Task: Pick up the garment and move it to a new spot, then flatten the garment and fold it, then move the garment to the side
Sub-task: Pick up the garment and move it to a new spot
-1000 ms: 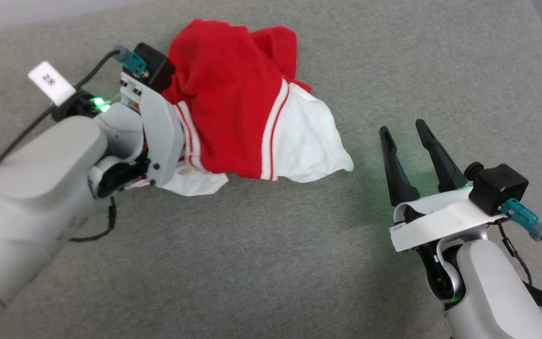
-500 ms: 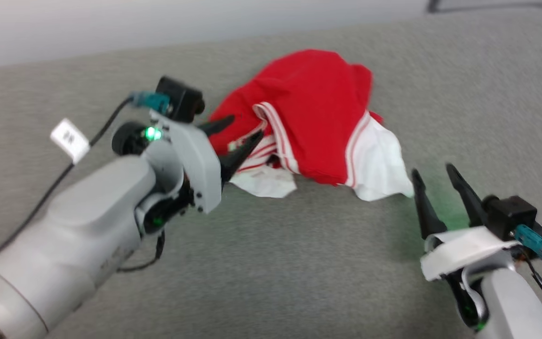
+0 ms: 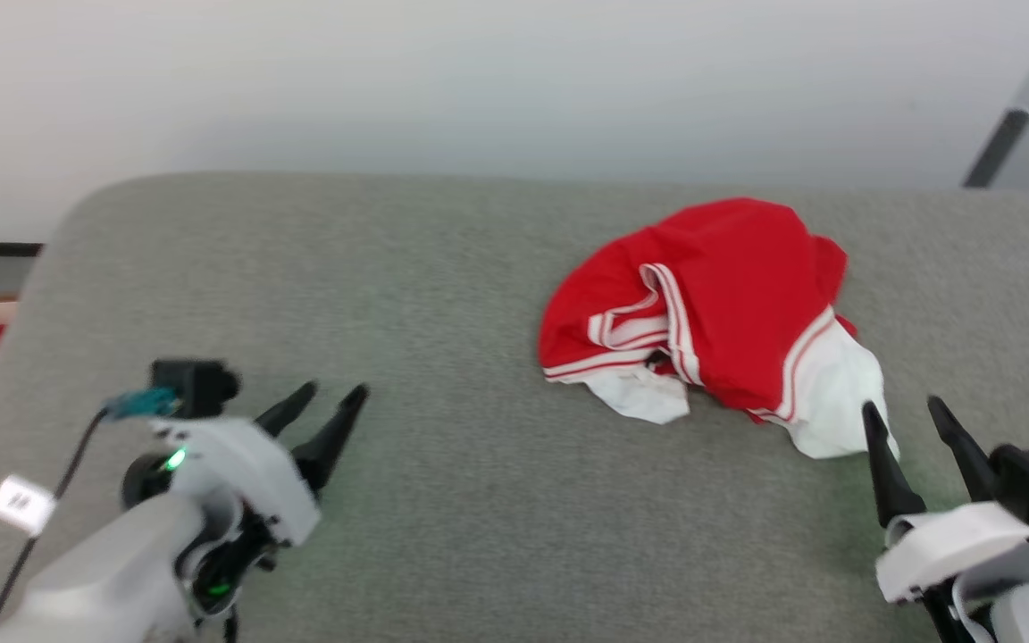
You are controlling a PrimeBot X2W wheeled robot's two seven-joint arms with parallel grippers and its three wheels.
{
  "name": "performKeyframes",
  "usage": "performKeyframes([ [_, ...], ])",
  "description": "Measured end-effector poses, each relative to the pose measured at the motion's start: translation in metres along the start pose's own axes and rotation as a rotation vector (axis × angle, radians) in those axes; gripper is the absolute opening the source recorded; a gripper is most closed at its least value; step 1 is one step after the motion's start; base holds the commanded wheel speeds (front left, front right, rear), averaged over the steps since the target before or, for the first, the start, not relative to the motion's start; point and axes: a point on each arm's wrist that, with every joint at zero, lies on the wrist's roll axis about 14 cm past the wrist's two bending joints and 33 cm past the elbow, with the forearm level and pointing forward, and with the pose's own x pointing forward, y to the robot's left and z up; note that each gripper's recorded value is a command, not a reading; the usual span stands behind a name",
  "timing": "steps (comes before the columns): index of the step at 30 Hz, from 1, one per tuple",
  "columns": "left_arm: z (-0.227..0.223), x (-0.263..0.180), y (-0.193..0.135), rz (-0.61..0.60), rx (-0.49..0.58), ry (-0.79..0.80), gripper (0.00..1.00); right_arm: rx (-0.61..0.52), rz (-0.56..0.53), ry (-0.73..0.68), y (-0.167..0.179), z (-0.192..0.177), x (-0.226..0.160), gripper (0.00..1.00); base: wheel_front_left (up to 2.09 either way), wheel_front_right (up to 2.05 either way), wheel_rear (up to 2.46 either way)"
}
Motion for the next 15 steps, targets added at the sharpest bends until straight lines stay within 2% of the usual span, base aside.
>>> performKeyframes([
  [9,0.022,-0.082,0.078,0.252,-0.012,-0.176,1.00,-0.037,0.052,-0.016,0.014,0.016,-0.007,1.00,0.00,0.00,0.00],
  [15,0.020,-0.112,0.094,0.323,0.075,-0.221,1.00,-0.057,0.028,-0.043,0.002,0.031,-0.014,1.00,0.00,0.00,0.00],
])
